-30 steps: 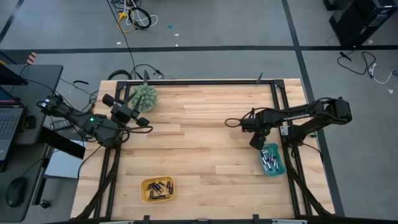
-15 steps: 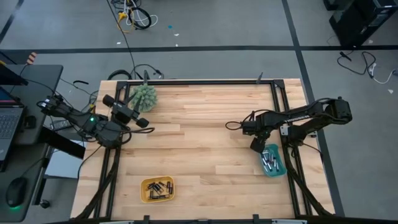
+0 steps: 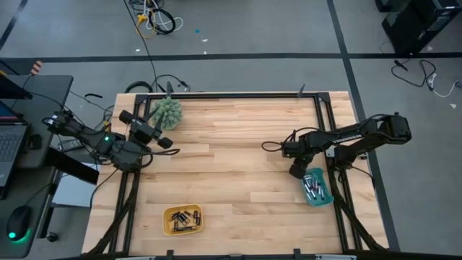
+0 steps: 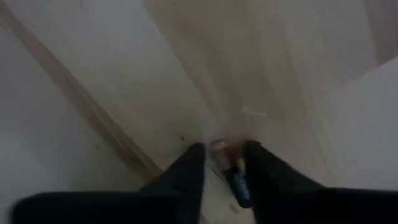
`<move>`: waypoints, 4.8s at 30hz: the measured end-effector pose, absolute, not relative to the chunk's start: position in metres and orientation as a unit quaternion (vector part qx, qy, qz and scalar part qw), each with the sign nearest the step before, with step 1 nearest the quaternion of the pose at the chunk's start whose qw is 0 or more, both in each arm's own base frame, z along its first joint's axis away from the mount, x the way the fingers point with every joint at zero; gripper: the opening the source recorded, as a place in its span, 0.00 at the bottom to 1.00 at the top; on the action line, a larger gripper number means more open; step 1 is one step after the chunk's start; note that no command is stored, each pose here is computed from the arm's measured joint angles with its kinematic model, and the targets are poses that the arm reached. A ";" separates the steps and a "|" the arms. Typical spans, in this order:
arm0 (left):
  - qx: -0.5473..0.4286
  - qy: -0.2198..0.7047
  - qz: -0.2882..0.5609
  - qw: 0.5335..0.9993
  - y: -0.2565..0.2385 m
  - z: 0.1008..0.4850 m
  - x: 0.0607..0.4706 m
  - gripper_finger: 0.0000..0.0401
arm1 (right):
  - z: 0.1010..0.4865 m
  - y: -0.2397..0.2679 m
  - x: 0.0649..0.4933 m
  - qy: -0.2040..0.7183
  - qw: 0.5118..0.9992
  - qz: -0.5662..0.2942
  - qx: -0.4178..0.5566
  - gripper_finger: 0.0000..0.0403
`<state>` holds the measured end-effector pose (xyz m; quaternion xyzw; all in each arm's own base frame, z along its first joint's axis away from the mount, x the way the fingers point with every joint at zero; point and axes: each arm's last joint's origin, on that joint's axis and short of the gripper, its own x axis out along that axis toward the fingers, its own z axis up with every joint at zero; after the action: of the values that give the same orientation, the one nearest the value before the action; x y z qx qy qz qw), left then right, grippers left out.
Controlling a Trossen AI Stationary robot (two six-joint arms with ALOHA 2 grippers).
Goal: Sort batteries
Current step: Put the black battery into the yellow bin, then adjust the yellow bin
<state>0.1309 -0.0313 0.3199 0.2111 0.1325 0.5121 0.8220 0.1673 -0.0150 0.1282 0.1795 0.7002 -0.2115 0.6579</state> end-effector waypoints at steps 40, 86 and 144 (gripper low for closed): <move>0.028 0.026 0.460 0.887 -0.038 0.333 0.143 0.27 | 0.180 0.065 0.420 -0.131 0.956 0.262 0.029 0.01; -0.050 0.308 0.027 0.950 -0.072 0.278 0.142 0.27 | 0.222 0.087 0.375 0.209 0.959 0.145 -0.122 0.24; -0.149 0.581 -0.052 0.798 -0.143 0.194 0.176 0.22 | 0.226 0.041 0.258 0.172 0.977 -0.122 -0.031 0.23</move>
<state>0.1761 -0.1434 0.1939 -0.1490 0.5813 -0.0518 0.7982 0.2576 0.0411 0.2258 -0.0310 0.1723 -0.1223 0.9769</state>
